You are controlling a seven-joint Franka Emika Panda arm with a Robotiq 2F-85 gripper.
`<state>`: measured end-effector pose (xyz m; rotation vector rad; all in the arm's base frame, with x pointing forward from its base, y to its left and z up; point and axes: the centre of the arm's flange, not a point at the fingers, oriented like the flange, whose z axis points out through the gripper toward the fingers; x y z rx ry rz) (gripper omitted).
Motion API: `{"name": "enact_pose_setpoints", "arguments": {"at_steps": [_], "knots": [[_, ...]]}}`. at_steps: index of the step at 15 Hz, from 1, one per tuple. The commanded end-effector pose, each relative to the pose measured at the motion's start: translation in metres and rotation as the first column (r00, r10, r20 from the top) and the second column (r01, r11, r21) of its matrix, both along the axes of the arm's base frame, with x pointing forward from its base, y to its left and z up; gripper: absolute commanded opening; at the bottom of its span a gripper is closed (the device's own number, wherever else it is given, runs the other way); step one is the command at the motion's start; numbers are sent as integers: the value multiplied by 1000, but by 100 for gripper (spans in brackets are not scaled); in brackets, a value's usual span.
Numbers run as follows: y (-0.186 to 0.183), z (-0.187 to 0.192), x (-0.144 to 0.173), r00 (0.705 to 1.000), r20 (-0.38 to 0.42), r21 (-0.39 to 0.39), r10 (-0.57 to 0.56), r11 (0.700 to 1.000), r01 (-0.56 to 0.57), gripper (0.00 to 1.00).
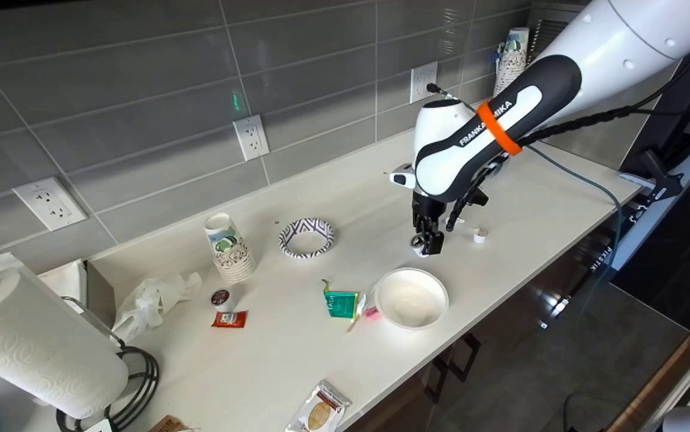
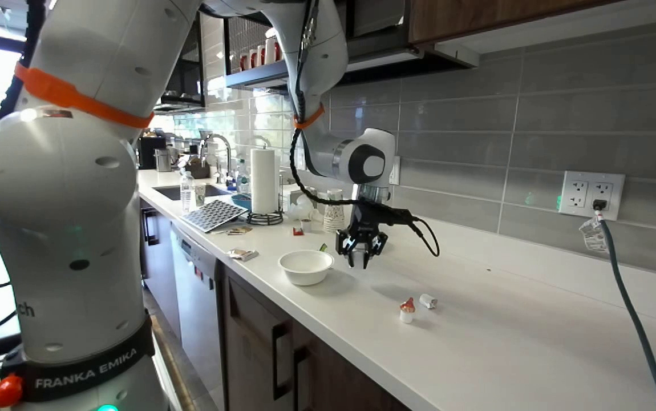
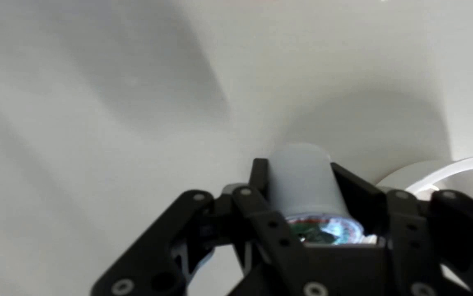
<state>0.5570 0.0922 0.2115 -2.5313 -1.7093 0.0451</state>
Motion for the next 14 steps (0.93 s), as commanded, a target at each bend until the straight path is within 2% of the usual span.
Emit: {"name": "enact_pose_setpoints", "arguments": {"at_steps": [1,7,14], "knots": [[20,15,-7,997,-65,-102,32,994,-39,25],[48,27,-14,983,-151,-197,101,972,-130,24],[80,26,-33,937,-313,-312,152,916,-253,21]]}}
